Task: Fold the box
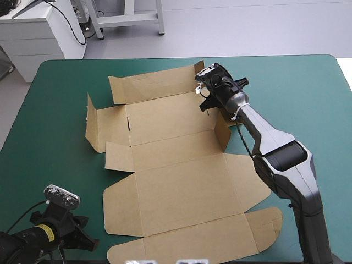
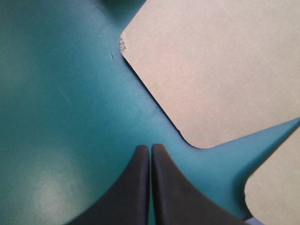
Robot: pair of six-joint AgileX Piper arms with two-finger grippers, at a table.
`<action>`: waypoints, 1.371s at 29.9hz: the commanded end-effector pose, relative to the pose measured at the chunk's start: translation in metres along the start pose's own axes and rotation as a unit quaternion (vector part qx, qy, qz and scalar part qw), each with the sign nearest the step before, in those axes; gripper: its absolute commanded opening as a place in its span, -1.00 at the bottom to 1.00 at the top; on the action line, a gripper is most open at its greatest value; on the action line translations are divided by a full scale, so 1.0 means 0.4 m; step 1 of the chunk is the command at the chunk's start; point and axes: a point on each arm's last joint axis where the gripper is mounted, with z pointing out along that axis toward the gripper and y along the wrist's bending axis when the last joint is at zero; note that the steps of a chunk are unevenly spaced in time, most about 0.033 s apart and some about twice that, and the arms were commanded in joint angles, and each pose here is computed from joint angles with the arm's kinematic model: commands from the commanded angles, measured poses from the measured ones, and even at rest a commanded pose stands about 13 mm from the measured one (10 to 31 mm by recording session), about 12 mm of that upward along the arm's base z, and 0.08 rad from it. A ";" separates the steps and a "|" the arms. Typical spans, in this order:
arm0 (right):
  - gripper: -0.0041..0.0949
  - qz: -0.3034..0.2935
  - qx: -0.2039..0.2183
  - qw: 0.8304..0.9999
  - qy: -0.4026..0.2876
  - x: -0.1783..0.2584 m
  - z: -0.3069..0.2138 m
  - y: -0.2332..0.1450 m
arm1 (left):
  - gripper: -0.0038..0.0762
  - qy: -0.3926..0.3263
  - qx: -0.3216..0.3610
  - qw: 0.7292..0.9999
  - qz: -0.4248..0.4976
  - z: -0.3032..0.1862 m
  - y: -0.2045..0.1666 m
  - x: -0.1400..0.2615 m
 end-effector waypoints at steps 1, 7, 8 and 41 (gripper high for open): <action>-0.41 0.014 0.022 0.998 -0.053 -0.024 -0.095 -0.059 | -0.92 -0.026 0.005 1.000 0.001 -0.011 -0.003 -0.020; -0.51 0.012 0.023 0.999 -0.042 -0.021 -0.068 -0.056 | -0.92 -0.018 0.006 1.000 0.001 -0.007 -0.003 -0.015; -0.58 0.015 0.019 0.999 -0.037 -0.018 -0.063 -0.056 | -0.92 -0.013 0.007 1.000 0.000 -0.005 -0.003 -0.011; -0.96 -0.360 -0.041 0.916 -0.173 -0.043 -0.291 -0.101 | -0.92 -0.004 0.007 1.000 0.001 0.000 -0.003 -0.005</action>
